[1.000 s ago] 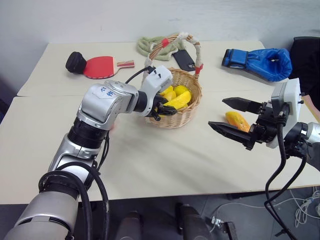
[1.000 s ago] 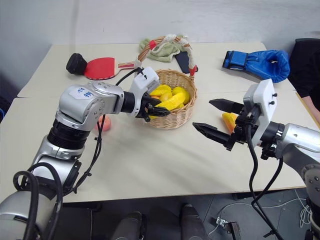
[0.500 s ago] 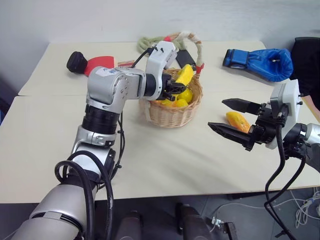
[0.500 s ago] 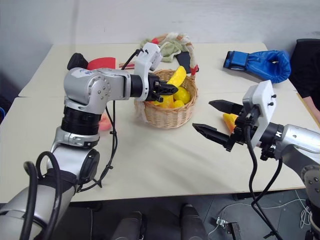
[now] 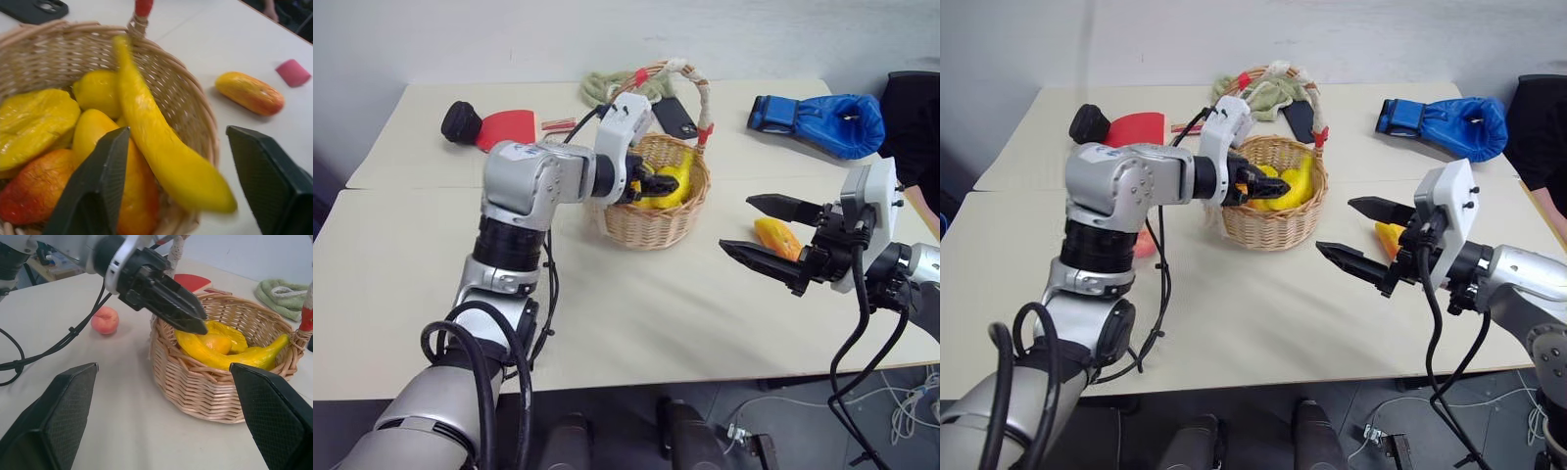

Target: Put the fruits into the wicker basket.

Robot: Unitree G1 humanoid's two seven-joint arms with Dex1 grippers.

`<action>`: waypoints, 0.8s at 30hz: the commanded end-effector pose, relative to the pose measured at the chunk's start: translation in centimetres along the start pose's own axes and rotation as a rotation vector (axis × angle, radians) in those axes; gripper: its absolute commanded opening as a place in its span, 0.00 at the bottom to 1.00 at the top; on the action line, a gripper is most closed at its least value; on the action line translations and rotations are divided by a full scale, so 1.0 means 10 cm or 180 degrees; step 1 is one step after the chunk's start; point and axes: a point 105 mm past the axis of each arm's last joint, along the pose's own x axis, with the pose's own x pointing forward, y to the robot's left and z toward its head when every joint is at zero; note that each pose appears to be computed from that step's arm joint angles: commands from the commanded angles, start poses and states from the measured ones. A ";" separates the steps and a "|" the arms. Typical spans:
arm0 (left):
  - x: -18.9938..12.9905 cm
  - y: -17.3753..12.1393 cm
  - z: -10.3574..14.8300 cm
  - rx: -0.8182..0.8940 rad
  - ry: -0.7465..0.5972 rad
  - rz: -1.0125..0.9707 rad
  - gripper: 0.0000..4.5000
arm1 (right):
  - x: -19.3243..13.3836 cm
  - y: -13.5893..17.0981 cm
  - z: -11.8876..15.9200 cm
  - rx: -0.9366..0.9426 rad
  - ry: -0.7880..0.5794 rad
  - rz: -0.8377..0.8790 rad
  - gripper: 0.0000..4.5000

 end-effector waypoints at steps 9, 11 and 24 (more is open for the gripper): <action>-0.89 -0.10 -0.10 0.0786 -0.0141 -0.0163 0.81 | 0.12 0.02 0.04 -0.0034 -0.0117 0.0260 1.00; -1.12 -0.04 -0.22 0.0823 -0.0061 -0.0083 0.81 | 0.13 0.01 0.04 -0.0039 -0.0115 0.0300 1.00; -3.34 0.47 -1.21 -0.0068 0.0575 0.2158 0.81 | -0.03 -0.10 0.04 -0.0255 0.0205 0.0800 1.00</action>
